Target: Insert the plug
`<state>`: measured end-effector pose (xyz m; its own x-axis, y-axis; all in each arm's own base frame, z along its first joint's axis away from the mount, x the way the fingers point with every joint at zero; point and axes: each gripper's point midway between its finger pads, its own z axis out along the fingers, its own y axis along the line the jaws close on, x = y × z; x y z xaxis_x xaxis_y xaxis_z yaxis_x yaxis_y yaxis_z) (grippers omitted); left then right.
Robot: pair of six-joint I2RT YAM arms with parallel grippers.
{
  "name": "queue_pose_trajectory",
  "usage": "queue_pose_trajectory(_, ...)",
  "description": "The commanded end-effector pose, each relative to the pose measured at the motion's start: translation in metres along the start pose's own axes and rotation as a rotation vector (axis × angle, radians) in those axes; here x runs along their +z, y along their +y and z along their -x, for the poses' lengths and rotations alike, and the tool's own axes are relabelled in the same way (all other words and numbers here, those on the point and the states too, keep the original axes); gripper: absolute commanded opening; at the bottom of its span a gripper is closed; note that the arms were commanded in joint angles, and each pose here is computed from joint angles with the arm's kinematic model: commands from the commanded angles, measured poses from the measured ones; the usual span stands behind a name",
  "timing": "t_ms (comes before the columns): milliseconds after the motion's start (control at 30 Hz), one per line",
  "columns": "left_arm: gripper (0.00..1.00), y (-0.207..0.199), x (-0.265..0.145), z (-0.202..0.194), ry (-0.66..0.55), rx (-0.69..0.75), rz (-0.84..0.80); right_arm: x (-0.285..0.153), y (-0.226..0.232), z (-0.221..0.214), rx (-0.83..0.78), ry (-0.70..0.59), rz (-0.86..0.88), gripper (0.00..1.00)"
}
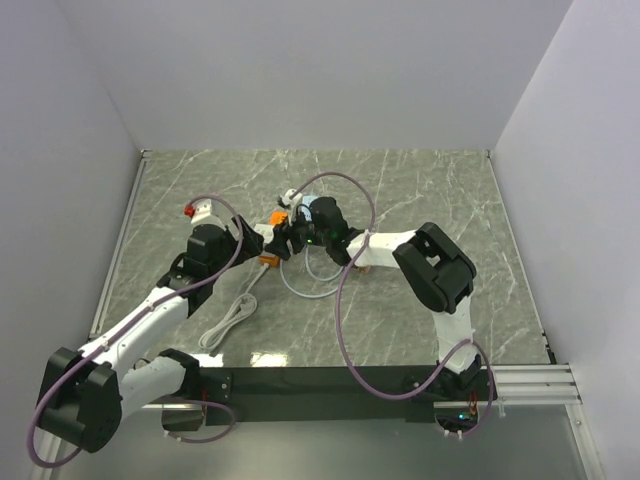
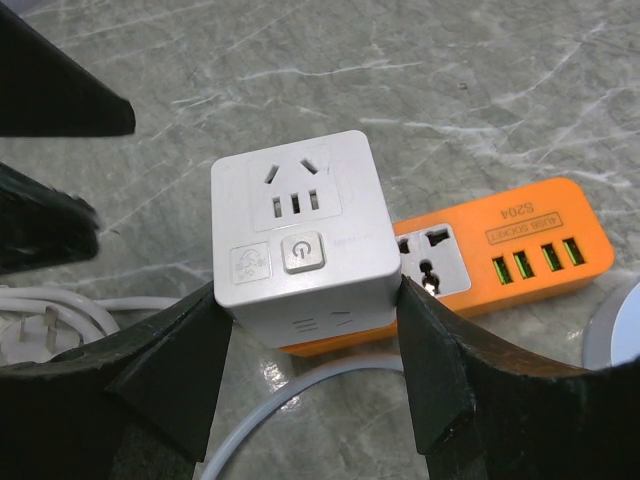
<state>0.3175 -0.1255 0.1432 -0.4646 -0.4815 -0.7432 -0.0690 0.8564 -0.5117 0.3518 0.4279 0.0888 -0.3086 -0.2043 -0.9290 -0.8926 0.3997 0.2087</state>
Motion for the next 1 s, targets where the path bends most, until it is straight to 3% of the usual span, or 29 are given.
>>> queue_pose_trajectory(0,0.97,0.003,0.006,-0.008,0.003,-0.015,0.016,-0.006,0.005,-0.004,-0.005,0.016,-0.027,0.00)
queue_pose_trajectory(533,0.97,0.018,0.031,-0.007,-0.022,-0.013,0.119,-0.011,0.011,-0.015,-0.015,0.029,-0.028,0.00)
queue_pose_trajectory(967,0.89,0.025,0.025,-0.018,0.002,-0.019,0.126,-0.017,0.009,-0.025,0.010,0.038,-0.053,0.00)
